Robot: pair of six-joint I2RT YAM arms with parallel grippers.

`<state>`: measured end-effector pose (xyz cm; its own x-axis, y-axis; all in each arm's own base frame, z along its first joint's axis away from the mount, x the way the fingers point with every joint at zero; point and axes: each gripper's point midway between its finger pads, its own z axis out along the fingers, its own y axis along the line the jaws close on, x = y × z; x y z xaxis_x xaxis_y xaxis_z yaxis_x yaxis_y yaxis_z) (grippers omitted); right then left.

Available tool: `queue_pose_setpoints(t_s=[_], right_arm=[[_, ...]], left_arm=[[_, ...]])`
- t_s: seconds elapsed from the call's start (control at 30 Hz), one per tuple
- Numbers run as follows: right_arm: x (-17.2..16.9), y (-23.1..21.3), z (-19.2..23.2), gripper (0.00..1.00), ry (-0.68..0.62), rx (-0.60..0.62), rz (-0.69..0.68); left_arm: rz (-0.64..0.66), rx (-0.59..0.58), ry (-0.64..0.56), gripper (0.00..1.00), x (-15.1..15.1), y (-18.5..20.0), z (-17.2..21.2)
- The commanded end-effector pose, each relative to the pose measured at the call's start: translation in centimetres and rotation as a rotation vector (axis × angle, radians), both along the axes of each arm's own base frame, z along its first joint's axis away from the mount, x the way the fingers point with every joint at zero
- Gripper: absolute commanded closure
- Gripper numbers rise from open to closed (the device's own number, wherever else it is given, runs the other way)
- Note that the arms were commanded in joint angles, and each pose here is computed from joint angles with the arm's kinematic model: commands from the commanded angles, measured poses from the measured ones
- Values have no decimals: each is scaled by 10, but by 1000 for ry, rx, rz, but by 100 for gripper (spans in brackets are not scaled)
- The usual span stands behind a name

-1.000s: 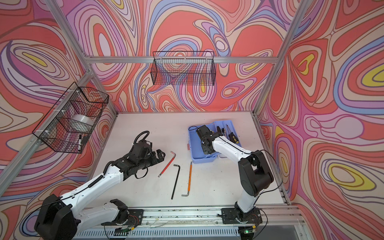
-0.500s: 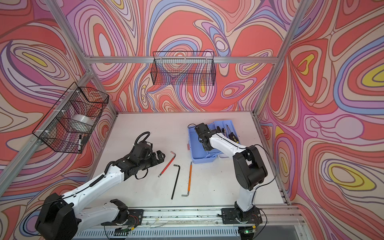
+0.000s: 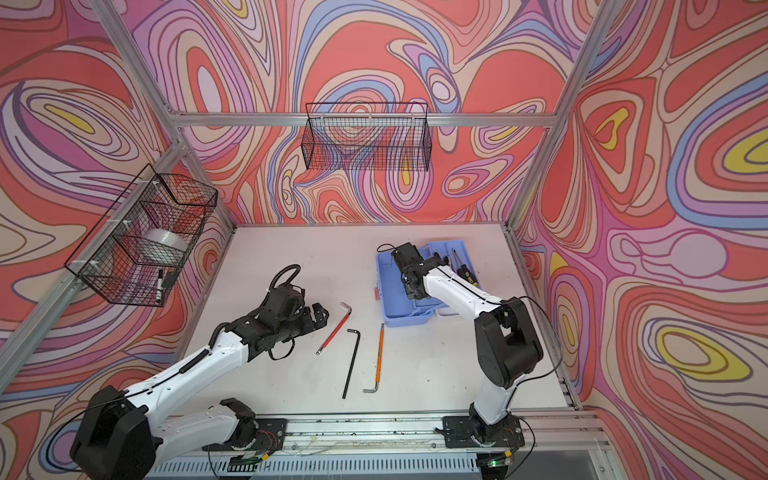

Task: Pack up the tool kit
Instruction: 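Open the right gripper in the tray while the left moves over the hex keys, then lower the left gripper around the black hex key and close it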

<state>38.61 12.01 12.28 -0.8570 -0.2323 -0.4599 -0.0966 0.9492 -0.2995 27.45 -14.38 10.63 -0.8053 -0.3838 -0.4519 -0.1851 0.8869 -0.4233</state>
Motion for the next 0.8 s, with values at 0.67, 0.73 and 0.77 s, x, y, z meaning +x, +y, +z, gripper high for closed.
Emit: queue_pose_setpoints(t_s=[0.67, 0.73, 0.77], right_arm=[[-5, 16, 45, 39, -148, 252, -44], [-7, 15, 46, 39, -152, 252, -47], [-7, 14, 45, 39, -151, 248, -50]], left_arm=[[-203, 159, 208, 31, -30, -5, -58], [-218, 193, 206, 31, -32, -7, -56], [-223, 205, 208, 31, -32, -8, -56]])
